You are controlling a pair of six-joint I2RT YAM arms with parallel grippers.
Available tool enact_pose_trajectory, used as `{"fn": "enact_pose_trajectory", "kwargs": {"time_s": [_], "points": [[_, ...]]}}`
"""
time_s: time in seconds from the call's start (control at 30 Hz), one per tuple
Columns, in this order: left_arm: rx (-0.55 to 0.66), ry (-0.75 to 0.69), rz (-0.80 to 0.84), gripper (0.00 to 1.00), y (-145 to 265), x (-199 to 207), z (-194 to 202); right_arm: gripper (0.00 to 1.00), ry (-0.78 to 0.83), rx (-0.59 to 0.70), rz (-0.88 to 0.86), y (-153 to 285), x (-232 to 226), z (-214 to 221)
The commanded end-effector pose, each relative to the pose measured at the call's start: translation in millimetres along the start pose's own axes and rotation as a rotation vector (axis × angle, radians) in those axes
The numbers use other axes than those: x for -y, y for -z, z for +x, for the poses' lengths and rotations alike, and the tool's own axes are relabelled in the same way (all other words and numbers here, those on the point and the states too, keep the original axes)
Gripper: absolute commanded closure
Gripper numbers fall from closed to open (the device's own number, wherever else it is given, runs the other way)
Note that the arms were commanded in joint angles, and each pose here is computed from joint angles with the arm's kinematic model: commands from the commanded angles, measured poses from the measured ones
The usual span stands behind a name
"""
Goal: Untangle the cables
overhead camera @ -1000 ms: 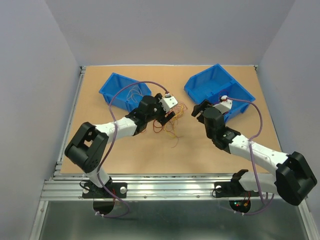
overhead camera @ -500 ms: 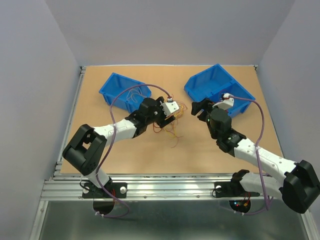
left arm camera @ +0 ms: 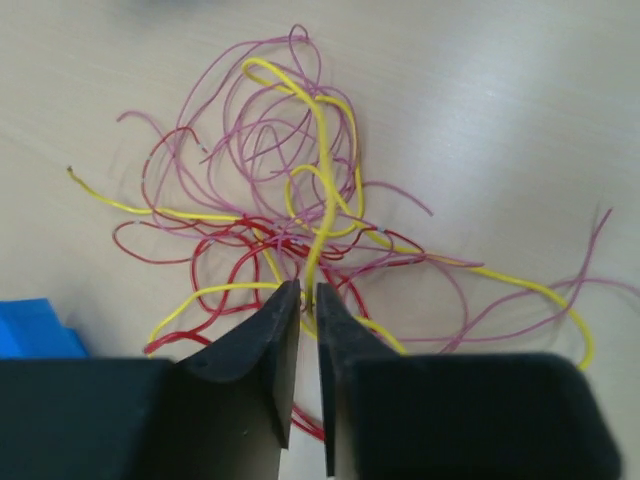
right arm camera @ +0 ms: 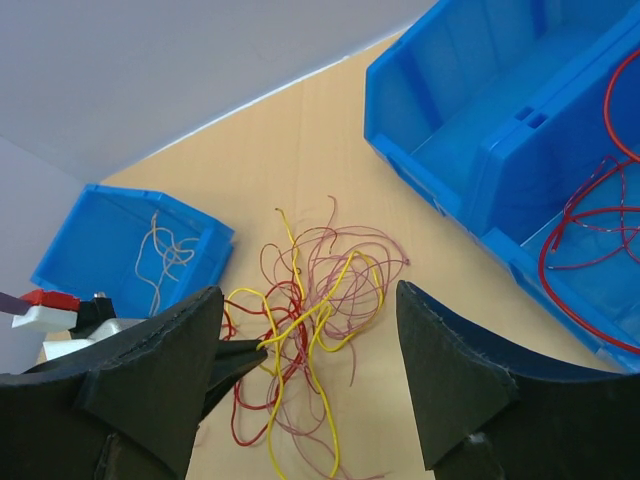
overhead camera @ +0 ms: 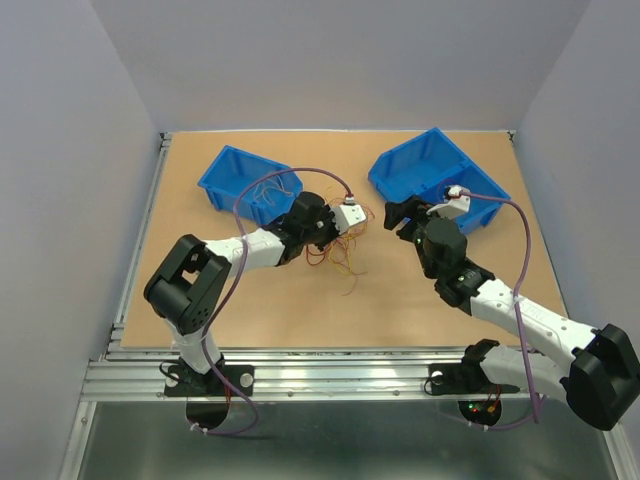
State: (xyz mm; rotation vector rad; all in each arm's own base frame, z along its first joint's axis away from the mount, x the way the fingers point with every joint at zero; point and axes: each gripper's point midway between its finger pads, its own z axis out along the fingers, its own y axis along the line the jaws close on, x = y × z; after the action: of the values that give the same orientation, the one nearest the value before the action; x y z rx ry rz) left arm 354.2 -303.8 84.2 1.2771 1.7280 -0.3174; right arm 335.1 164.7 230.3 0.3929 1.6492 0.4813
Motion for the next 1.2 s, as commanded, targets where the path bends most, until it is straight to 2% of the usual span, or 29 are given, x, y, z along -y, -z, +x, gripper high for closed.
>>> {"fn": "enact_pose_trajectory", "kwargs": {"time_s": [0.0, 0.13, 0.27, 0.3, 0.4, 0.57, 0.63, 0.67, 0.7, 0.8, 0.9, 1.0, 1.07, 1.17], "points": [[0.076, 0.004, 0.001, 1.0, 3, -10, -38, 0.25, -0.005, 0.042, -0.016, 1, -4, -9], [0.113, 0.031, 0.027, 1.0, 18, -10, -72, 0.25, 0.013, 0.052, -0.001, 1, 0, -11], [0.233, 0.07, 0.007, 1.0, 54, -29, -140, 0.25, 0.028, 0.042, 0.003, -1, 1, -6], [0.198, 0.075, 0.033, 1.0, 56, -25, -138, 0.25, 0.034, 0.035, 0.008, -3, 2, -3], [0.222, 0.062, 0.017, 1.0, 70, -31, -152, 0.25, 0.033, 0.026, 0.013, -5, 3, 1], [0.355, 0.019, -0.096, 1.0, 122, -41, -171, 0.25, 0.03, 0.013, 0.005, -7, 1, 6], [0.4, 0.031, -0.114, 1.0, 139, -41, -174, 0.25, 0.051, -0.01, -0.039, -6, -6, 10], [0.467, 0.019, -0.094, 1.0, 162, -37, -188, 0.25, 0.11, -0.019, -0.09, -6, -12, 12], [0.49, 0.014, -0.085, 1.0, 171, -34, -191, 0.25, 0.139, -0.073, -0.219, 0, -33, 23], [0.572, 0.013, -0.074, 1.0, 206, -29, -213, 0.25, 0.187, -0.11, -0.434, 13, -61, 38], [0.612, -0.003, -0.05, 1.0, 227, -25, -228, 0.23, 0.202, -0.106, -0.515, 15, -74, 41], [0.646, -0.045, 0.034, 1.0, 248, -15, -252, 0.22, 0.223, -0.179, -0.596, 16, -86, 61], [0.632, -0.052, 0.115, 1.0, 246, -5, -257, 0.22, 0.225, -0.212, -0.633, 16, -92, 69], [0.62, -0.041, 0.121, 1.0, 251, -15, -278, 0.24, 0.218, -0.266, -0.658, 14, -96, 84]]}}
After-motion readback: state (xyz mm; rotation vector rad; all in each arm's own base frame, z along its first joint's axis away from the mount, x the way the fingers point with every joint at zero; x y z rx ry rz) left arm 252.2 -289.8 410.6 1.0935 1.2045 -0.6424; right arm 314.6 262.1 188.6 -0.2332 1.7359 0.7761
